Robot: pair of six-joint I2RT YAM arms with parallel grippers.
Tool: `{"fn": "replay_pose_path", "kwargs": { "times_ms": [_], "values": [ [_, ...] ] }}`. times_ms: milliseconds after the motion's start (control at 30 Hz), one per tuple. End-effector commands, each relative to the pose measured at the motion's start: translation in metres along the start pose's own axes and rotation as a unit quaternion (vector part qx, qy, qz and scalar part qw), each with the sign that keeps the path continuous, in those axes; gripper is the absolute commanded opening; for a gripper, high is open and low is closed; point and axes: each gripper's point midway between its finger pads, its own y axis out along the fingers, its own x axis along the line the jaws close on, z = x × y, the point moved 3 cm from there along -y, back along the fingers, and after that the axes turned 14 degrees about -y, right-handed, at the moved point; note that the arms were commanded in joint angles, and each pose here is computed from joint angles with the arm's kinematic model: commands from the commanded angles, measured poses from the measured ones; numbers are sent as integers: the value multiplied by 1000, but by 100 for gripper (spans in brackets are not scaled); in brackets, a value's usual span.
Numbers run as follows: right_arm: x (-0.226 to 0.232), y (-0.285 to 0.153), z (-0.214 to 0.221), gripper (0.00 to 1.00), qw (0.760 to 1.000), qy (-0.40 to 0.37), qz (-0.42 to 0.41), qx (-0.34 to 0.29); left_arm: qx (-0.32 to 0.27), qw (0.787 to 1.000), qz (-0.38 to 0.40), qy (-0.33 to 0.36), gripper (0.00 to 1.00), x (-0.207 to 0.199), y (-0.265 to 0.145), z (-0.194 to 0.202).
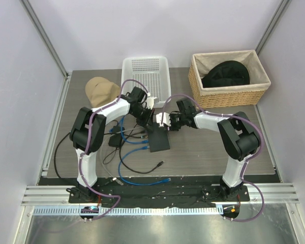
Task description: Pull the plug from the switch port
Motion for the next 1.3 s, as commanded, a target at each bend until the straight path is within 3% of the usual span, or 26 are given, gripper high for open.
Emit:
{"fn": "replay_pose_path", "kwargs": {
  "times_ms": [0,267,367,400,533,833,900,967,1000,1033,1067,1167,1200,1233,1267],
  "values": [
    [-9,6,-5,43,1000,-10,-3,-9,37,996,-75,-21,0,44,21,23],
    [1,12,-2,35,999,-2,-31,-6,38,996,-74,-25,0,46,23,22],
    [7,11,-2,26,998,3,-64,-5,38,996,-75,-31,0,48,24,23],
    [1,10,-4,16,998,-2,-67,-5,39,996,-74,-34,0,49,25,23],
    [13,5,-4,2,992,9,-123,-2,33,997,-68,-33,0,44,23,20],
    [22,0,-13,1,970,53,-237,-18,36,996,-72,-34,0,51,31,22],
    [24,-1,-10,1,969,57,-239,-4,36,996,-72,-36,0,52,32,23],
    [12,5,-8,1,983,27,-183,16,36,996,-70,-39,0,53,34,22],
    [42,5,3,1,981,30,-187,35,38,996,-70,-42,0,54,35,24],
    [9,4,-4,1,994,-24,-99,34,37,996,-67,-41,0,54,35,23],
    [9,4,-2,1,996,-36,-74,42,38,996,-65,-43,0,54,35,24],
    [26,4,3,1,995,-33,-78,46,36,996,-64,-48,0,57,35,22],
    [11,5,-3,1,995,-33,-83,38,35,996,-64,-49,0,58,34,22],
    [35,6,-2,1,989,8,-146,31,36,996,-64,-50,0,58,35,23],
    [34,8,-3,1,987,23,-158,30,35,996,-63,-51,0,59,35,22]
  ]
}}
